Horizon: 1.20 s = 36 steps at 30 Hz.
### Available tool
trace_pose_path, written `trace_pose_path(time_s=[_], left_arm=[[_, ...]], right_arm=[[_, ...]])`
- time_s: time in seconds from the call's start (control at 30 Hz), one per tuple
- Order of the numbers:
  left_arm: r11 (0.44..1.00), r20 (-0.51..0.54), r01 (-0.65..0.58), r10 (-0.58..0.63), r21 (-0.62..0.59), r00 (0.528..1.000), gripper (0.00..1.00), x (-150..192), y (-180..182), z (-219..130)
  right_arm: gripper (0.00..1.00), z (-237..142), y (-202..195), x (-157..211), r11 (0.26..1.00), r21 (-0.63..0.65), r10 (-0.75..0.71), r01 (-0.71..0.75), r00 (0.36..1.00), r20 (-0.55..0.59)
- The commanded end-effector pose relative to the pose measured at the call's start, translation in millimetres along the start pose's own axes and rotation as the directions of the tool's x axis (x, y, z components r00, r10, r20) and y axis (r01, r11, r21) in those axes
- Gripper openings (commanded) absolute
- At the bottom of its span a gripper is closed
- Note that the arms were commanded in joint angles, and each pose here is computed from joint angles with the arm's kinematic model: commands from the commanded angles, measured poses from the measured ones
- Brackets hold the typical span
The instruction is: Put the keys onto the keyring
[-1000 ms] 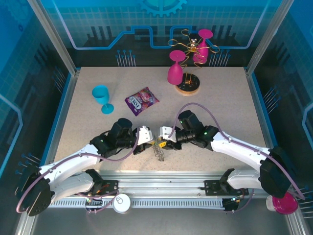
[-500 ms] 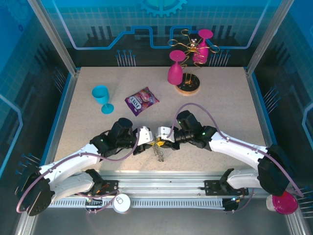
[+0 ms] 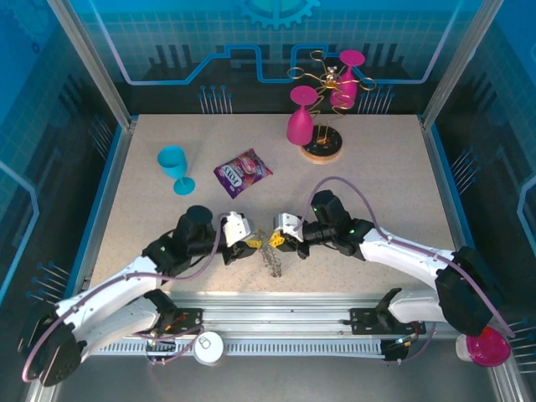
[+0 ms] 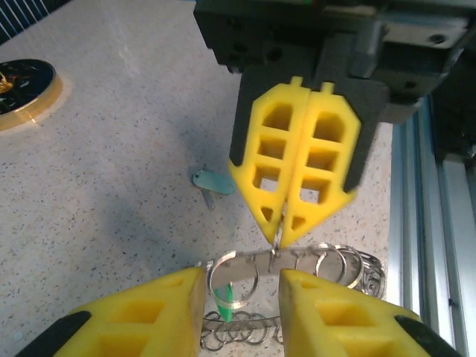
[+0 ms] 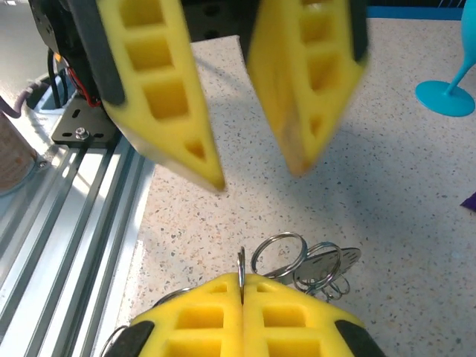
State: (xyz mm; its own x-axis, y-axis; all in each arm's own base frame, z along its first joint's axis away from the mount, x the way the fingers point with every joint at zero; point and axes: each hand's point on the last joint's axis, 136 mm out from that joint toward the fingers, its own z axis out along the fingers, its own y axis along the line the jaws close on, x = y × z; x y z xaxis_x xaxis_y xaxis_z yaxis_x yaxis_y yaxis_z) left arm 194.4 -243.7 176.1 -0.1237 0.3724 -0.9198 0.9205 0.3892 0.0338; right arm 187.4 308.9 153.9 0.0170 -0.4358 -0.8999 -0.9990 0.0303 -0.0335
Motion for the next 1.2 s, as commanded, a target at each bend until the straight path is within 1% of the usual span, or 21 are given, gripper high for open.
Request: trace_pose_path(time_s=[0.0, 0.13, 0.2, 0.33, 0.5, 0.63, 0.77, 1.17], left_arm=[[0.993, 0.114, 0.121, -0.12, 0.003, 0.986, 0.33, -6, -5, -4], [0.993, 0.136, 0.118, -0.119, 0.016, 0.984, 0.33, 0, -16, 1], [0.992, 0.142, 0.121, -0.123, 0.022, 0.982, 0.33, 2, -18, 4], [0.992, 0.163, 0.122, -0.117, -0.018, 0.98, 0.32, 6, -10, 11], [0.993, 0.201, 0.116, -0.108, -0.026, 0.974, 0.31, 2, -8, 13], [0.993, 0.206, 0.109, -0.1, -0.034, 0.973, 0.3, 2, -7, 12], [0.994, 0.204, 0.099, -0.09, -0.034, 0.975, 0.28, 2, -9, 8], [0.996, 0.214, 0.085, -0.079, -0.02, 0.974, 0.29, -1, -12, 7]], right_arm=[[0.0, -8, 4, -31, 0.998, -0.064, -0.001, 0.013, 0.984, 0.178], [0.0, -10, 5, -37, 0.995, -0.097, 0.017, 0.006, 0.973, 0.232], [0.0, -10, 5, -38, 0.995, -0.103, 0.023, 0.002, 0.97, 0.242], [0.0, -10, 7, -37, 0.992, -0.125, 0.034, -0.003, 0.969, 0.245], [0.0, -9, 8, -37, 0.99, -0.141, 0.042, -0.007, 0.969, 0.245], [0.0, -7, 10, -35, 0.988, -0.152, 0.048, -0.011, 0.97, 0.239], [0.0, -8, 8, -32, 0.992, -0.129, 0.039, -0.01, 0.974, 0.224], [0.0, -4, 16, -37, 0.987, -0.16, 0.031, 0.006, 0.973, 0.228]])
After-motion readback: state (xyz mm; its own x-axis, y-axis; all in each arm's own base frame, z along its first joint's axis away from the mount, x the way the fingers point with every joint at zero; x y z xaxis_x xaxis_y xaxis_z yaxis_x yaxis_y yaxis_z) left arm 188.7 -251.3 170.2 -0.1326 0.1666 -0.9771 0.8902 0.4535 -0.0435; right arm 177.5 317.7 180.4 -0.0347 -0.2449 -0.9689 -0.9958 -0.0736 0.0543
